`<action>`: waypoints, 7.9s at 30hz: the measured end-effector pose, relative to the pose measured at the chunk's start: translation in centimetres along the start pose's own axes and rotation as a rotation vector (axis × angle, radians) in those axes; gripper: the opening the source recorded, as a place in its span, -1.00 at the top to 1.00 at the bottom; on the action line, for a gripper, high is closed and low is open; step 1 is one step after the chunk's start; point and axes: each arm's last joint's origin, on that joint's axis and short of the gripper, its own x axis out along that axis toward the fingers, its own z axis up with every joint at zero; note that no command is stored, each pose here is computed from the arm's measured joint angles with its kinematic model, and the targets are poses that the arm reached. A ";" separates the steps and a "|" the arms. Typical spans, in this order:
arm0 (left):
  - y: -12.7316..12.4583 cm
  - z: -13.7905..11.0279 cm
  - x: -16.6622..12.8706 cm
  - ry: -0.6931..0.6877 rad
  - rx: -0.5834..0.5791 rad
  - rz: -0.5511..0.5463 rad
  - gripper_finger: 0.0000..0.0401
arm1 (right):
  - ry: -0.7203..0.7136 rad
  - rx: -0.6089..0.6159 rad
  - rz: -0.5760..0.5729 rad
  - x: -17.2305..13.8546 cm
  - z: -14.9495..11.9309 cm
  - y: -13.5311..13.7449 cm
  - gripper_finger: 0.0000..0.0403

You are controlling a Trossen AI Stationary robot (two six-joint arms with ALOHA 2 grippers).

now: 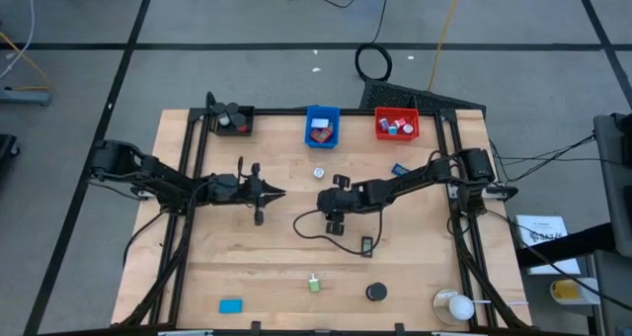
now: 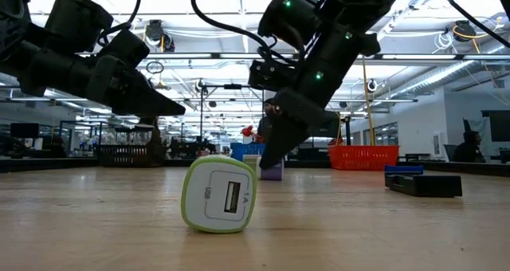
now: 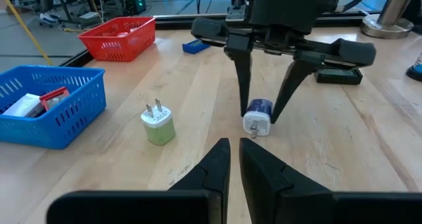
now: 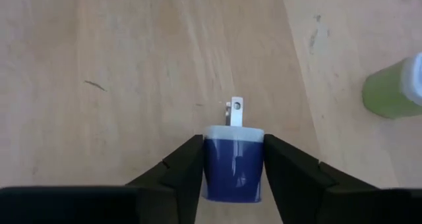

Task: Pick & Place Office items
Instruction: Put the purple charger adapter into the red basket, then put the black digital clock into the blue basket

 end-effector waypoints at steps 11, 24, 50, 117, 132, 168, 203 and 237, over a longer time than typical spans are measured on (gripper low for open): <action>0.0 0.0 0.0 0.000 0.000 0.000 0.79 | 0.018 0.017 0.021 -1.3 0.1 -0.2 0.35; 0.0 0.0 0.0 -0.001 0.017 0.000 0.79 | 0.003 0.081 -0.296 -12.7 0.7 -5.1 0.37; 0.0 0.0 0.0 -0.002 0.018 0.000 0.79 | -0.095 0.549 -0.508 -14.3 -10.0 -25.2 0.38; 0.0 0.0 0.0 -0.002 0.023 0.000 0.79 | -0.885 0.440 -0.191 -19.5 -9.6 -16.0 0.99; 0.0 0.0 0.0 -0.002 0.022 0.000 0.79 | -0.765 0.280 -0.027 -18.5 -9.5 -12.6 1.00; -2.6 4.8 3.9 0.203 -0.097 0.010 0.79 | -0.597 0.025 -0.061 -17.7 -11.2 -1.7 1.00; -7.8 3.4 1.3 0.125 -0.010 -0.126 0.79 | 0.174 -0.465 0.202 -9.9 -9.2 5.7 -0.07; -7.8 3.3 1.3 0.128 0.027 -0.128 0.79 | 0.249 -0.642 0.265 -7.2 -8.1 6.3 0.59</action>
